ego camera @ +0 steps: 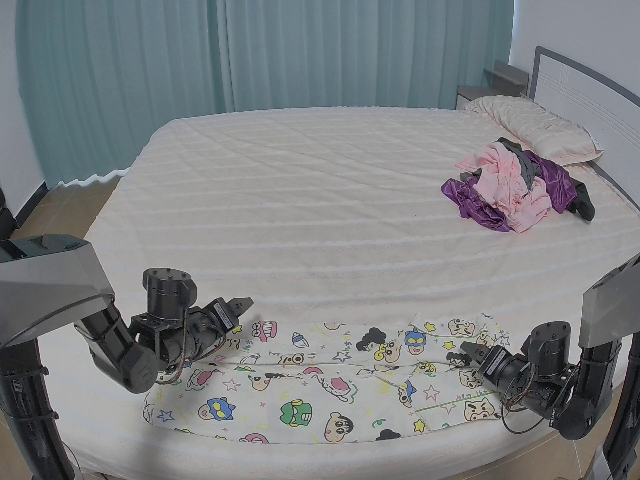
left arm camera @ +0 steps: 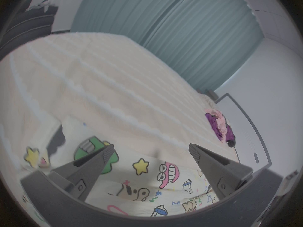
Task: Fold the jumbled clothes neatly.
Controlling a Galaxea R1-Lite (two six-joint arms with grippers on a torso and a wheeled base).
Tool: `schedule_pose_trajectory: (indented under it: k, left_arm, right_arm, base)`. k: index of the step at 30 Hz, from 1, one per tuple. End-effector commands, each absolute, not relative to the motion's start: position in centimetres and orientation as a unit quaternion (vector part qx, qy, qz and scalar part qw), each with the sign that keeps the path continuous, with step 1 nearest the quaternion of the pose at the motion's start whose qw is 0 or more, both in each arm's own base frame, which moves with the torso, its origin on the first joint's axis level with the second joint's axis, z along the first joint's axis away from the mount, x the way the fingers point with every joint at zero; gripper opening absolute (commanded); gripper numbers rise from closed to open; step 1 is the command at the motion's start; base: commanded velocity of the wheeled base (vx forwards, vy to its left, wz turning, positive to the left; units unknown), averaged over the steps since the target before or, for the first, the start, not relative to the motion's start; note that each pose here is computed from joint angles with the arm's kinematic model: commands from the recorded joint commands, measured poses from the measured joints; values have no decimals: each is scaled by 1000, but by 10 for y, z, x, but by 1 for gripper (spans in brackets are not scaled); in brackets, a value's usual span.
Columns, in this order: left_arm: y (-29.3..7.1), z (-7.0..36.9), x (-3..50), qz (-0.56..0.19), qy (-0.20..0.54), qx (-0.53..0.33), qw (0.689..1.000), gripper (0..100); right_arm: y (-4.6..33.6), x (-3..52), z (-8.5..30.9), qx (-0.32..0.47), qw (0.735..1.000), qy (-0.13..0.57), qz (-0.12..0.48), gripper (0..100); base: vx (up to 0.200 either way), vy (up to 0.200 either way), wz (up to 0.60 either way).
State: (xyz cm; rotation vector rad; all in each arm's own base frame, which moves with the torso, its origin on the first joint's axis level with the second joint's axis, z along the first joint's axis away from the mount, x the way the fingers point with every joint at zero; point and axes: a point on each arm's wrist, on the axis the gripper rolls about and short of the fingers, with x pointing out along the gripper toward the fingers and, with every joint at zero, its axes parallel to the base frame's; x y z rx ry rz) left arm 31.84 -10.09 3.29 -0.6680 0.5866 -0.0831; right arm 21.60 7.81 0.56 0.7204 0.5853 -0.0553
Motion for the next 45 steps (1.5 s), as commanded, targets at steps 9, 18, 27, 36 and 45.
schedule_pose_trajectory:
  k: [9,18,27,36,45]
  left_arm:
    - [-118,45,324,-9,308,-356,883,100]
    - [-112,58,306,-10,302,-356,884,100]
    - [-108,46,295,8,323,-344,882,100]
    - [-110,46,270,-1,344,-334,878,100]
    - [-97,38,264,17,356,-312,881,100]
  right_arm:
    - [79,217,3,347,894,282,-27,100]
    - [79,217,4,347,894,281,-27,100]
    - [79,217,2,345,894,283,-29,100]
    - [79,217,2,344,895,281,-34,100]
    - [79,217,1,343,895,282,-34,100]
  base:
    - [0,0,0]
    - [0,0,0]
    - [0,0,0]
    - [0,0,0]
    - [0,0,0]
